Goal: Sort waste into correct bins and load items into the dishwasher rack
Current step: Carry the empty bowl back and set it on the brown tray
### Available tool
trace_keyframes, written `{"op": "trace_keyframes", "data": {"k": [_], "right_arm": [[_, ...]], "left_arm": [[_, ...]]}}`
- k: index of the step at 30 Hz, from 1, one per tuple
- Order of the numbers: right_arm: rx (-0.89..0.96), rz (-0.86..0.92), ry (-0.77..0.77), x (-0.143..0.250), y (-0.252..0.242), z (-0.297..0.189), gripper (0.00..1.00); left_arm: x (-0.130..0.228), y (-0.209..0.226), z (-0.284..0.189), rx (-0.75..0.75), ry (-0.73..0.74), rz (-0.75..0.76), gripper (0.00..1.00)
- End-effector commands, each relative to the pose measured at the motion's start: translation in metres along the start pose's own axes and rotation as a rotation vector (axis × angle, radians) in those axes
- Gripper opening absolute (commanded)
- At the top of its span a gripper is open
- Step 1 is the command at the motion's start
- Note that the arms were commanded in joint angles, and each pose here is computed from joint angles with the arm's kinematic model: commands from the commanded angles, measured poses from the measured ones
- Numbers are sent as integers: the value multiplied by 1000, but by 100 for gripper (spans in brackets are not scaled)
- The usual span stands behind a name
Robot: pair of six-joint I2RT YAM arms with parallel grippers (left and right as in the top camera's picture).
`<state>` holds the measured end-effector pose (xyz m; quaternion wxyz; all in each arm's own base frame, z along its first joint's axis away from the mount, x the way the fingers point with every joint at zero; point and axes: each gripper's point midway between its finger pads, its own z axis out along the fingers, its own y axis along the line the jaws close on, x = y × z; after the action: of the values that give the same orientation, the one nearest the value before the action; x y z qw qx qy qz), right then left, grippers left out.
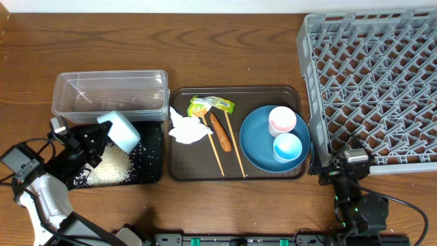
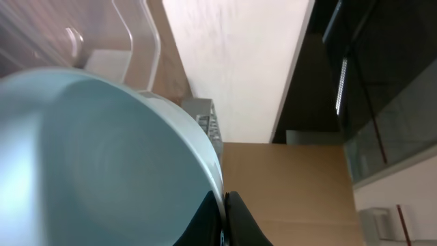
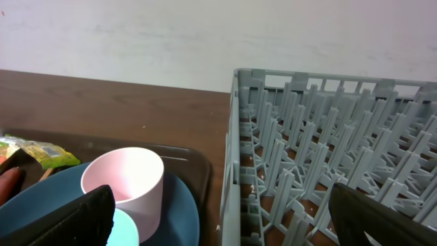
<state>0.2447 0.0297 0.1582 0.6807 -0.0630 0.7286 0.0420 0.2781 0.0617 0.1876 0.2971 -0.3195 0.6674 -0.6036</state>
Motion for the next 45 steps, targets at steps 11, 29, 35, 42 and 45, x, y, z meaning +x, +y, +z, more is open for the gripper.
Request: {"op": "trace_keyframes", "data": {"k": [11,29,35,42,45], "right_arm": [[-6,-9,2,1,2,0,99],[-6,-9,2,1,2,0,99],[-6,-9,2,1,2,0,99],[-6,-9,2,1,2,0,99],[-6,-9,2,1,2,0,99]], "left_arm": [[1,-71,-5,-69,-87,203,6],[90,-34,75,-461,85,470,6],[122,-1,76,-646,177,547,6],[158,26,76,-780,305,639,6],[174,33,81,-792,372,668,6]]}}
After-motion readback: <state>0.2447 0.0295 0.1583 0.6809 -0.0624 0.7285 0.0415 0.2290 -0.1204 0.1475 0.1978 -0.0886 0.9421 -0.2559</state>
